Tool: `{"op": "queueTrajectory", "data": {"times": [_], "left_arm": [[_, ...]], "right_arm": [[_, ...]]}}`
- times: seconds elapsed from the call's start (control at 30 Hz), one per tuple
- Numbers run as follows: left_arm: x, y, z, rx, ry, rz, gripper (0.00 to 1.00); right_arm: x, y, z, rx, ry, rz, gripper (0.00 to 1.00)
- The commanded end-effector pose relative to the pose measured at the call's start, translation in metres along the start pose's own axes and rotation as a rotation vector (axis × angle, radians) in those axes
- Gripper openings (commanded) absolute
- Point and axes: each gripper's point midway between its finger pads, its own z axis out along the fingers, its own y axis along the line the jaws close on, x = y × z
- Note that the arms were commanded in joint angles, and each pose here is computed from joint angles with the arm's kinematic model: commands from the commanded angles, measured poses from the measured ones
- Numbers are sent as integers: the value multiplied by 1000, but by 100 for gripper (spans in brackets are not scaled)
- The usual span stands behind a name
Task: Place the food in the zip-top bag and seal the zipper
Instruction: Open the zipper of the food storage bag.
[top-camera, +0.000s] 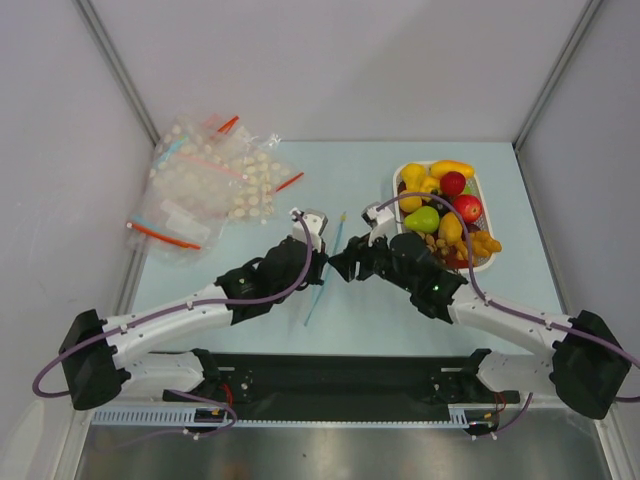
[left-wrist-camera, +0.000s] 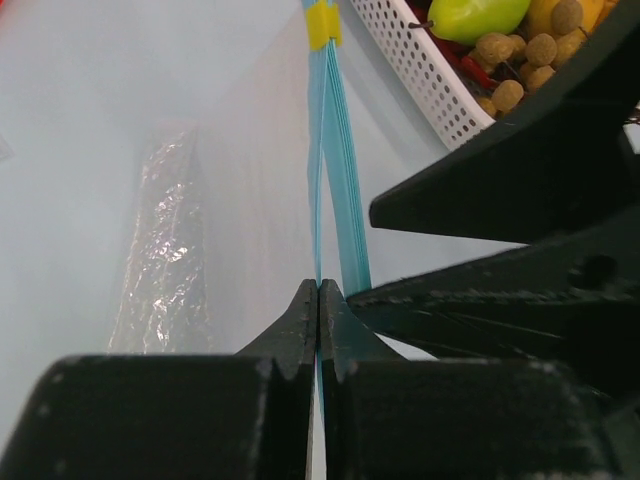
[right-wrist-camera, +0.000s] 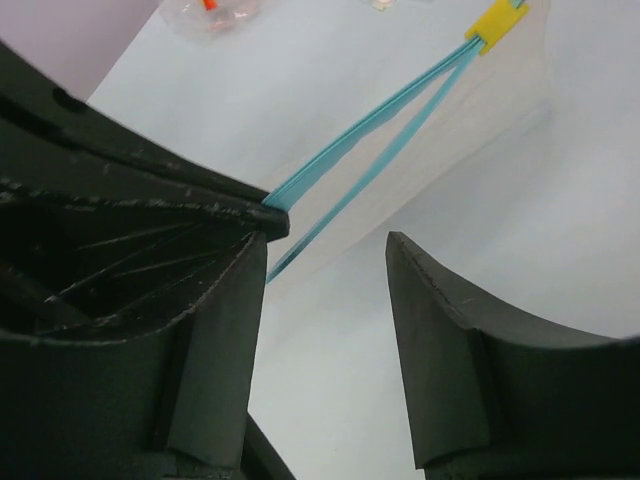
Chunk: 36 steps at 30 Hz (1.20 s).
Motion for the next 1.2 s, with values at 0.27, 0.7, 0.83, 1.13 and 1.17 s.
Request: {"op": "queueTrajectory", "data": {"times": [0.27, 0.7, 0.83, 1.13, 1.17], "left_arm": [[-17, -7, -2, 26, -57, -23, 0], [7, -7, 21, -44, 98, 47, 34], [9, -9, 22, -34, 101, 42, 54], [2, -3, 17, -62, 90, 58, 0], [-4, 6, 15, -109, 66, 65, 0]], "right_arm": [[-19, -24, 17, 180, -23, 10, 16], [-33, -19, 2, 162, -74, -5, 0], [-38, -19, -4, 167, -94, -2, 0], [-37, -24, -5, 198, -96, -1, 0], [-36, -26, -5, 209, -92, 0, 0]]}}
